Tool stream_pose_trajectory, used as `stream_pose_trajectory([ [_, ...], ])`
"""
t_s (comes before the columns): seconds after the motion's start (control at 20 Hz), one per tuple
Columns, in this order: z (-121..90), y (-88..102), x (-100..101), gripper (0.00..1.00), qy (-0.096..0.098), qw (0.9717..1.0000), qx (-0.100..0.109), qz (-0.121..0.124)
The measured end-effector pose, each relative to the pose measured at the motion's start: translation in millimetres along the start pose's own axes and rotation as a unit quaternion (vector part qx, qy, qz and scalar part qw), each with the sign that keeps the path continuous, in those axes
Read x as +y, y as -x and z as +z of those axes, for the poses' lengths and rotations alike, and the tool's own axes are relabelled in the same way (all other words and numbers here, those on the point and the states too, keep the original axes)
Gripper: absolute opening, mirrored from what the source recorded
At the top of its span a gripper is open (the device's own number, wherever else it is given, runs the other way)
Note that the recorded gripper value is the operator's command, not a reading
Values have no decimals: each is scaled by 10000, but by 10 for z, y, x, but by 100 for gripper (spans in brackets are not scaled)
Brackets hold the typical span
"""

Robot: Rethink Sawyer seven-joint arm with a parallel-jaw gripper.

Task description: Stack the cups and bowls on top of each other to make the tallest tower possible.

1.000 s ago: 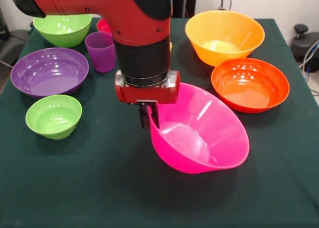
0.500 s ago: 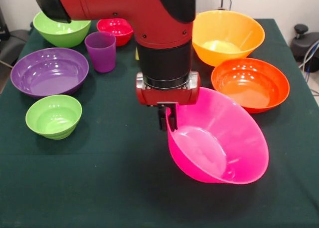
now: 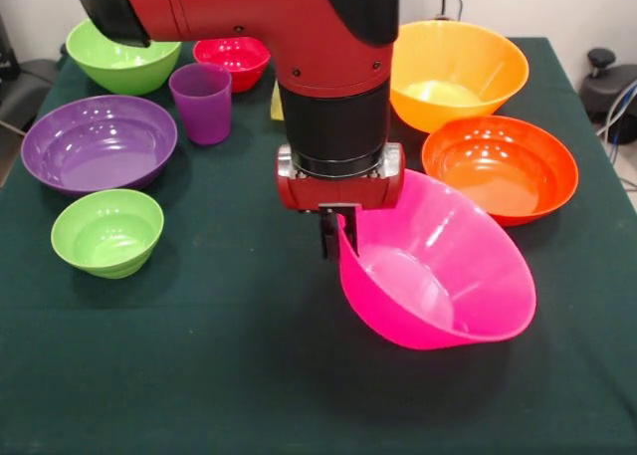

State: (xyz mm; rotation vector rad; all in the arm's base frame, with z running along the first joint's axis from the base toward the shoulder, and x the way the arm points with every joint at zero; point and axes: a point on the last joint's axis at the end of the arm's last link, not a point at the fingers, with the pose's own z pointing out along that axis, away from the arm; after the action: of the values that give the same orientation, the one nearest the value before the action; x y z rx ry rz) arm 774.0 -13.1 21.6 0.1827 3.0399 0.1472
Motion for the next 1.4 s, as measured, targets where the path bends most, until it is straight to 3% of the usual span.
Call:
stream_pose_trajectory([
  [0.65, -111, 138, -427, 0, -69, 9998, -89, 154],
  [1.4, -165, 165, -454, 0, -116, 9998, -138, 123],
])
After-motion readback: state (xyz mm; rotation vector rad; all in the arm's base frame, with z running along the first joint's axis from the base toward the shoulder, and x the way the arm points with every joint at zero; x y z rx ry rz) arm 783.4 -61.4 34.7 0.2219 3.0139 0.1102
